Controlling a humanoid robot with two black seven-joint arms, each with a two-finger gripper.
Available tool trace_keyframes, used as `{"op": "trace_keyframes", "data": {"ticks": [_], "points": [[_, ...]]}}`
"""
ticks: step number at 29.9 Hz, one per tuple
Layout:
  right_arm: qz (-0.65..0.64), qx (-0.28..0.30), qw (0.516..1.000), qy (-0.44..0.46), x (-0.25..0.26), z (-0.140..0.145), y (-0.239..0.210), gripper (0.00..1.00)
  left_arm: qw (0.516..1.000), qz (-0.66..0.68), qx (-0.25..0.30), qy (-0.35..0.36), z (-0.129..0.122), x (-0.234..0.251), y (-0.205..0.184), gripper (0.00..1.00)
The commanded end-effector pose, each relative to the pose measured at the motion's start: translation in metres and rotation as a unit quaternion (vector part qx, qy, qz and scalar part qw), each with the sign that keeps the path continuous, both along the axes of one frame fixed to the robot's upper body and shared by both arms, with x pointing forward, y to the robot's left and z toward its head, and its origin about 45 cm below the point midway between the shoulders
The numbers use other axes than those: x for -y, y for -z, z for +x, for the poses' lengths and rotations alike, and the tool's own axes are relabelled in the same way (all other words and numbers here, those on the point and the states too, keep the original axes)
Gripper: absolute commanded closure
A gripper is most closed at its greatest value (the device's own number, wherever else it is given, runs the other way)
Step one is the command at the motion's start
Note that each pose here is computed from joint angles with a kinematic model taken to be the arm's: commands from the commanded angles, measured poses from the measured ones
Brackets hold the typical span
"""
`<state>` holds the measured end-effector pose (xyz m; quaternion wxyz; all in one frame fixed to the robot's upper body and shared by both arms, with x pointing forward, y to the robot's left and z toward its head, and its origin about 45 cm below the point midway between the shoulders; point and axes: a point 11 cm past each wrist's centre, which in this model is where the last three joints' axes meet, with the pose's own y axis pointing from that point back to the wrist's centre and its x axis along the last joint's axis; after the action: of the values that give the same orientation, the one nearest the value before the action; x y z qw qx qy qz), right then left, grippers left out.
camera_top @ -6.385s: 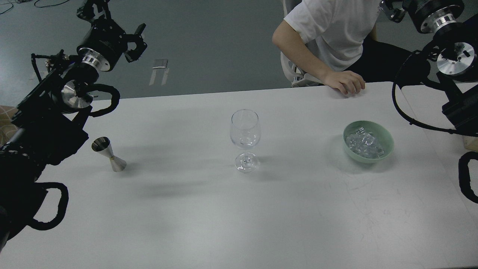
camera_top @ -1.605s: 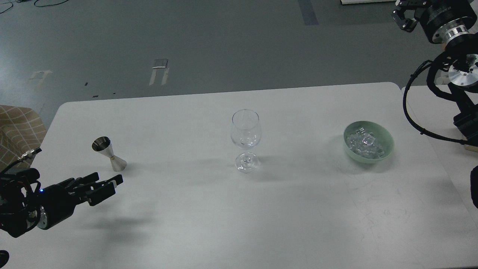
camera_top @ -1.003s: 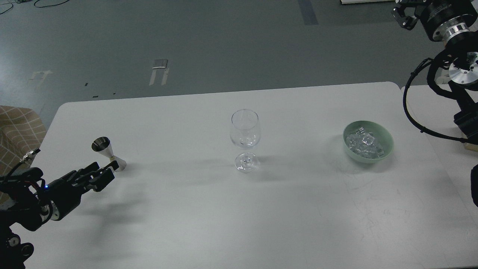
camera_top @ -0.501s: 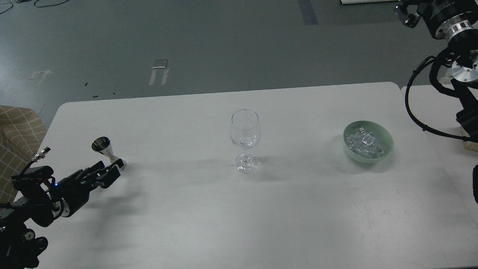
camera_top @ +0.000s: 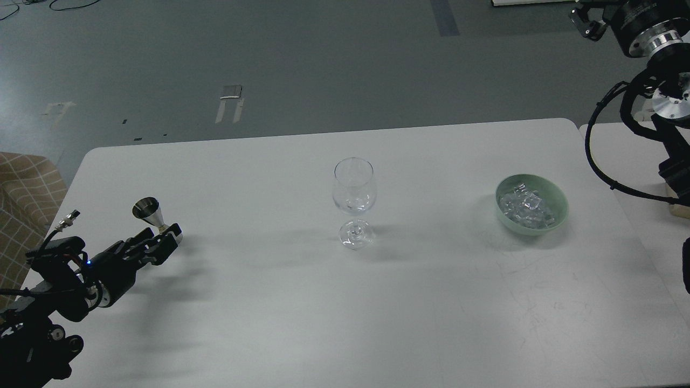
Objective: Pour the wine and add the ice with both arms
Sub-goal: 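Close the left gripper around the silver jigger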
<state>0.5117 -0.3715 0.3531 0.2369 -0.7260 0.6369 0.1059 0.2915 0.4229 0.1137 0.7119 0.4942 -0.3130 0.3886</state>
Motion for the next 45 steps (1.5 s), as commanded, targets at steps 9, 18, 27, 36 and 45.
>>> {"op": "trace_keyframes", "data": {"ticks": [9,18,27,36,45], "points": [[-0.001,0.003,1.000,-0.001,0.000,0.000,-0.003,0.00,1.000,0.019,-0.006,-0.002,0.007,-0.007,0.003,0.28],[-0.001,0.003,1.000,0.000,0.000,0.000,-0.003,0.00,1.000,0.019,-0.007,0.000,0.008,-0.006,0.004,0.28],[0.001,0.002,1.000,-0.003,-0.004,0.001,-0.002,0.00,1.000,0.029,0.001,-0.009,0.017,-0.014,-0.001,0.28],[0.001,0.003,1.000,-0.004,-0.004,0.001,-0.002,0.00,1.000,0.021,0.006,-0.016,0.027,-0.009,0.002,0.29],[0.001,0.003,1.000,-0.002,-0.003,0.001,-0.002,0.00,1.000,0.015,0.019,-0.013,0.036,-0.002,-0.003,0.31]]}}
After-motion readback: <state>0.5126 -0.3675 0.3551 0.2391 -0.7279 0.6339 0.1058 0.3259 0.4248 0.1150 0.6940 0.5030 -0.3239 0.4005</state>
